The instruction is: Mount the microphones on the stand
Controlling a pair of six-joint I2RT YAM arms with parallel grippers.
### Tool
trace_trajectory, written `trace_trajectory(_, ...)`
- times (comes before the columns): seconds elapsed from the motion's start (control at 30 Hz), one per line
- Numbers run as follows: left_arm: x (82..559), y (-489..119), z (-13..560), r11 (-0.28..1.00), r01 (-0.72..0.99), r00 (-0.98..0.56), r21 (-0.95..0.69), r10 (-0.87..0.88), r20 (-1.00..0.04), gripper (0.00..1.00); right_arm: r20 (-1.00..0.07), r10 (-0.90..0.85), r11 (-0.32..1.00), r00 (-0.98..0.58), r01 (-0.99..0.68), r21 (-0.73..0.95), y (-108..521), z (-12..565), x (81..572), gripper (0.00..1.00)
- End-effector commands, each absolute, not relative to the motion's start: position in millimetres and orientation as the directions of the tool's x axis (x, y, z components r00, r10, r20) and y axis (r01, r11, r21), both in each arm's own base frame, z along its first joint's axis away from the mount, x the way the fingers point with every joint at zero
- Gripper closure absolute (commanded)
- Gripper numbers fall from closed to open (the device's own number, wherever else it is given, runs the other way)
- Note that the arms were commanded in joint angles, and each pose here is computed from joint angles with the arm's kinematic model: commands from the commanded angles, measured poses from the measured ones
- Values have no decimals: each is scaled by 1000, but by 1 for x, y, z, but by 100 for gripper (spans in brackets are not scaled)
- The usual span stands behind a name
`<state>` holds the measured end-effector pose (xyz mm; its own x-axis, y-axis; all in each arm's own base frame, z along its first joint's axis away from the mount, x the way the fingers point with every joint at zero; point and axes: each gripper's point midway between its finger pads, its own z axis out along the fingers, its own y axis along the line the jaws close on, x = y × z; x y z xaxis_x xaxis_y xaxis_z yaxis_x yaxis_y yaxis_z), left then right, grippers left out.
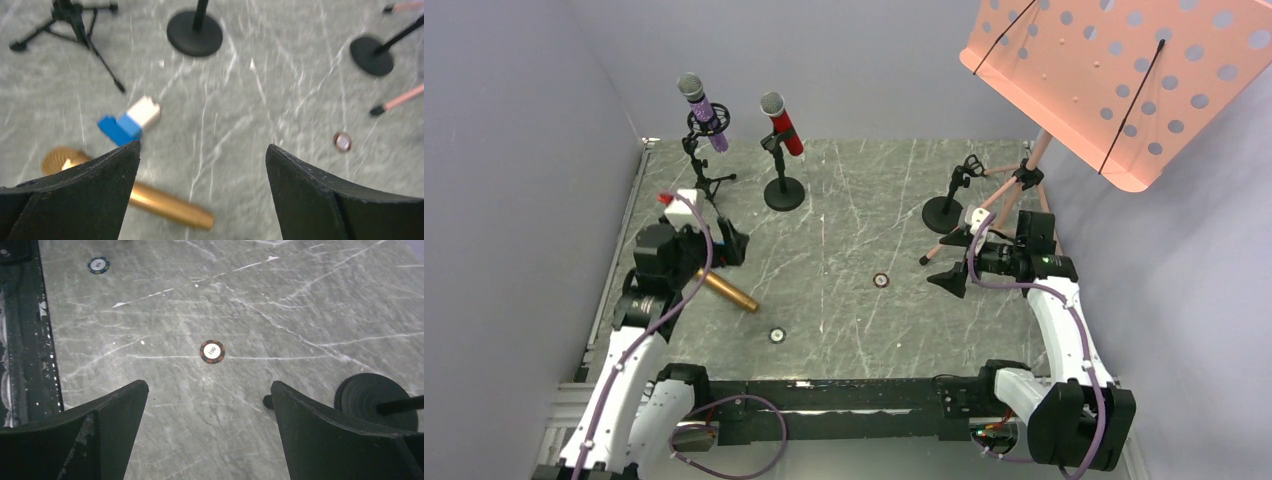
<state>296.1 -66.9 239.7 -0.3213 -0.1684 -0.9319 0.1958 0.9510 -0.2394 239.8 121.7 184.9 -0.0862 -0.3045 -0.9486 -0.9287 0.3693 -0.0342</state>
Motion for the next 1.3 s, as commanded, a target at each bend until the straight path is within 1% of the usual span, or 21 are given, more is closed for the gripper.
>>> trace_trajectory(0.0, 266, -68, 206, 951, 252, -370, -180, -78, -926, 1, -949, -316, 383, -19, -917, -109, 111, 191, 246, 0)
trace_trajectory(0.1, 264, -55, 215, 970, 212, -334, -115, -38, -942, 1, -926, -377, 363, 18, -917, -166, 105, 197, 244, 0)
trace_trajectory(0.23, 261, -51, 224, 975, 198, -305, -100, -36, -952, 1, -877, -480, 407, 32, -877, -255, 86, 223, 258, 0)
trace_trajectory(0.3, 258, -51, 228, 974, 204, -286, -101, -39, -957, 1, -879, -476, 439, 14, -863, -252, 83, 243, 263, 0)
trace_trajectory(0.4, 254, -54, 234, 969, 219, -262, -111, -52, -964, 1, -916, -400, 495, -21, -846, -196, 87, 275, 270, 0)
trace_trajectory(0.47, 252, -57, 237, 965, 235, -248, -118, -57, -967, 1, -931, -362, 525, -38, -834, -170, 89, 288, 278, 0)
trace_trajectory(0.5, 252, -58, 238, 964, 237, -245, -119, -59, -968, 1, -928, -370, 523, -38, -834, -174, 98, 292, 283, 0)
trace_trajectory(0.6, 252, -57, 238, 965, 233, -251, -124, -63, -966, 1, -872, -475, 567, -117, -798, -201, 112, 283, 301, 0)
trace_trajectory(0.73, 251, -56, 239, 966, 228, -248, -122, -64, -967, 1, -855, -455, 657, -248, -742, -134, 120, 285, 329, 0)
trace_trajectory(0.87, 251, -55, 237, 968, 221, -248, -121, -64, -967, 0, -861, -422, 748, -285, -645, -154, 124, 288, 354, 0)
trace_trajectory(0.97, 253, -55, 235, 968, 218, -261, -122, -63, -963, 1, -877, -332, 876, -347, -459, -149, 123, 283, 379, 0)
trace_trajectory(1.03, 253, -55, 233, 968, 219, -271, -124, -62, -961, 1, -869, -350, 905, -349, -367, -217, 121, 275, 389, 0)
trace_trajectory(1.1, 254, -55, 232, 969, 214, -275, -124, -62, -960, 1, -853, -387, 910, -351, -296, -291, 110, 269, 400, 0)
trace_trajectory(1.17, 254, -53, 231, 971, 207, -276, -121, -60, -959, 1, -819, -426, 904, -384, -225, -364, 93, 267, 411, 1)
trace_trajectory(1.27, 254, -53, 231, 972, 204, -275, -118, -59, -960, 1, -764, -455, 890, -457, -200, -410, 71, 262, 424, 3)
